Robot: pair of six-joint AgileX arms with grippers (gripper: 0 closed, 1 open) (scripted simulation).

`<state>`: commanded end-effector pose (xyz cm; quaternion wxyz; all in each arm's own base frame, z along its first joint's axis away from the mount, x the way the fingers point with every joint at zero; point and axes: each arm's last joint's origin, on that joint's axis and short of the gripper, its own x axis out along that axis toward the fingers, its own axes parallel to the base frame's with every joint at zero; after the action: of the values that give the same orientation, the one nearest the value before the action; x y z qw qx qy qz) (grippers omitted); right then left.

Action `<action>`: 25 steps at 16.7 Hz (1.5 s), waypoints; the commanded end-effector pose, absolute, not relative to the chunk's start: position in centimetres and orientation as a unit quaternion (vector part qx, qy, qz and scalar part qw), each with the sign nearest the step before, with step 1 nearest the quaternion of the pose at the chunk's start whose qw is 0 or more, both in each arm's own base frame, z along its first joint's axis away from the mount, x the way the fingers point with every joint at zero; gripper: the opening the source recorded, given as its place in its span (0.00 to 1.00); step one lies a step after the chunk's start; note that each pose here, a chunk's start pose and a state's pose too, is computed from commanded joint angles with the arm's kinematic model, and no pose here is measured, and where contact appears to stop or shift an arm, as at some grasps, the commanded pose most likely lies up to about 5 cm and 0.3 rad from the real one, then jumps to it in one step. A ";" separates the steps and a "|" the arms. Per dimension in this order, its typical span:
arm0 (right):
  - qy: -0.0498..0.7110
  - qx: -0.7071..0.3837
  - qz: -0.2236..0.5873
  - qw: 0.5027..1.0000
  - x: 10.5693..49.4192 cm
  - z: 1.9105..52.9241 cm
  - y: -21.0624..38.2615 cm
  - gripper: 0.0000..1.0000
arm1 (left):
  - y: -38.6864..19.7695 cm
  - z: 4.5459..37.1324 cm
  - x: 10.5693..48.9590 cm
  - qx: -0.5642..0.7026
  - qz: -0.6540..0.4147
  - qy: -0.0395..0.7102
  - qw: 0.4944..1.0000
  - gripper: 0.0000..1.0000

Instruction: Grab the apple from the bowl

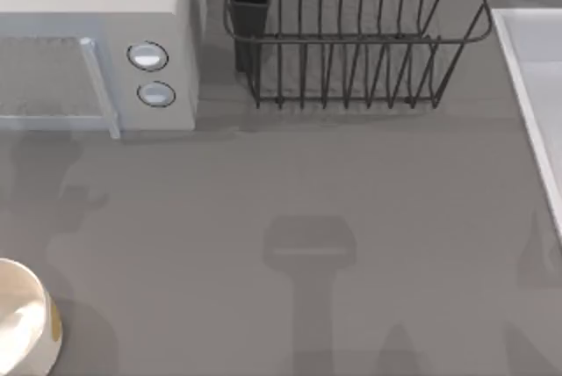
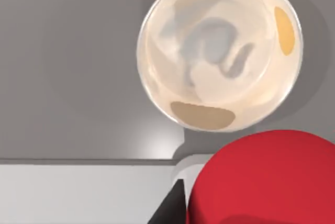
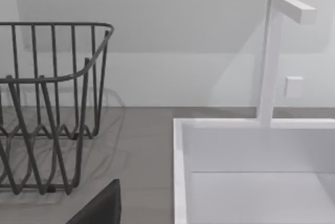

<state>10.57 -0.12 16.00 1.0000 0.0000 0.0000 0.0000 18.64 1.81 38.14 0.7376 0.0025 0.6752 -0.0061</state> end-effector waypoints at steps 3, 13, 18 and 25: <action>0.000 0.000 0.000 1.000 10.6 16.0 -0.1 1.00 | 1.9 38.0 18.7 0.002 -0.005 0.676 0.737 0.00; 0.000 0.000 0.000 1.000 10.6 16.0 -0.1 1.00 | -9.0 32.8 31.2 0.004 -0.009 0.706 0.708 0.00; 0.000 0.000 0.000 1.000 10.6 16.0 -0.1 1.00 | -19.1 27.5 34.2 0.008 -0.006 0.709 0.705 0.00; 0.000 0.000 0.000 1.000 10.6 16.0 -0.1 1.00 | -20.2 26.8 34.4 0.007 -0.006 0.709 0.705 0.00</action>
<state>10.57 -0.12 16.00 1.0000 0.0000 0.0000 0.0000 34.38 -20.17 26.77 0.7055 0.0073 0.7087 -0.0063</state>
